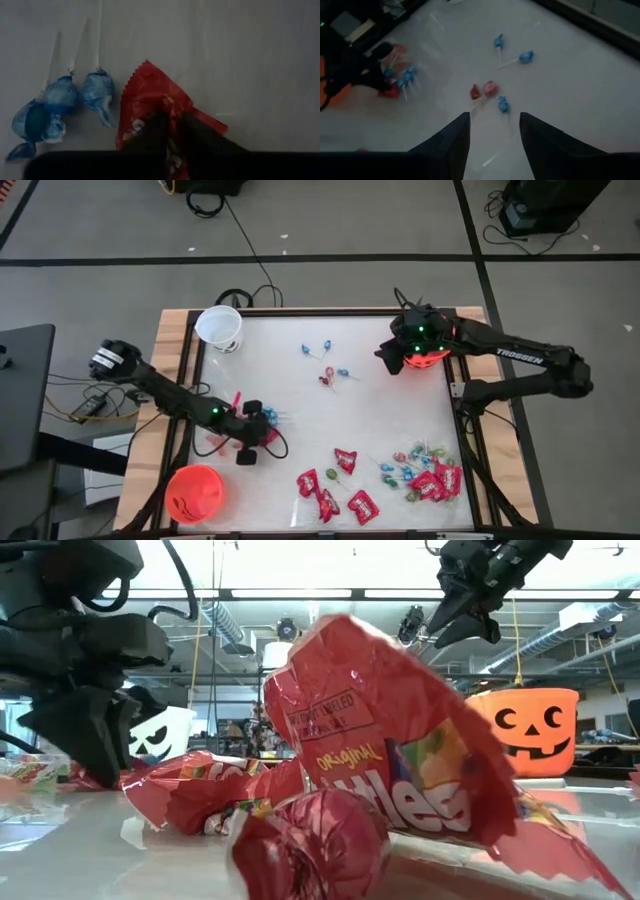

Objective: Sort candy by brand, put in halloween buckets
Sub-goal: Put the red candy into the top orange bucket

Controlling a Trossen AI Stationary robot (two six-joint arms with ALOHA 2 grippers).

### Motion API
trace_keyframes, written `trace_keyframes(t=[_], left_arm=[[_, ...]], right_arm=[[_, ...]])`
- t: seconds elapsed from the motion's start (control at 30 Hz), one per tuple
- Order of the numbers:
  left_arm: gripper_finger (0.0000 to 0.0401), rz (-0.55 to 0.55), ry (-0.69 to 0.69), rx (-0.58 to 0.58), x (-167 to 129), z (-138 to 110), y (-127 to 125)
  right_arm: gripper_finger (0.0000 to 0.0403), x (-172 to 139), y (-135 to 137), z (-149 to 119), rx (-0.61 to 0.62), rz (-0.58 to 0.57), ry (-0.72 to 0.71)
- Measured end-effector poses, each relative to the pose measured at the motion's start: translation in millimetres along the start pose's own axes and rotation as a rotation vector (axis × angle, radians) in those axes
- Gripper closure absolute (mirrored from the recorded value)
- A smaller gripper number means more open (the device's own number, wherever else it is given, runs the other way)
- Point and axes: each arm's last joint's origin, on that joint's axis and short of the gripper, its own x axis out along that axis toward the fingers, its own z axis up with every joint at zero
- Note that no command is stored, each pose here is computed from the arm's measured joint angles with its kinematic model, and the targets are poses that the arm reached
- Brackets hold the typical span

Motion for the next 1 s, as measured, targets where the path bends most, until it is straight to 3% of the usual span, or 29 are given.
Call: trace_keyframes(t=[0.07, 0.3, 0.57, 0.77, 1.0], left_arm=[[0.0391, -0.013, -0.016, -0.026, -1.9, 1.2, 0.2], [0.0398, -0.022, -0.078, -0.051, -16.2, 13.2, -1.5], [0.0398, 0.067, -0.327, 0.018, -53.7, 65.6, -2.0], [0.0399, 0.16, -0.424, 0.042, -71.9, 100.5, 20.6], [0.0399, 0.213, -0.513, 0.079, -85.3, 126.3, 47.2]], right_arm=[[0.0226, 3.6, 4.9, -2.1, -0.019, 0.022, 0.02], [0.0231, 24.2, 26.6, -4.4, -0.082, 0.178, 0.067], [0.0231, 68.6, 49.5, -3.4, 0.1, 0.419, 0.174], [0.0231, 93.7, 60.1, -2.7, 0.174, 0.509, 0.192], [0.0231, 95.5, 64.7, 6.2, 0.181, 0.555, 0.1]])
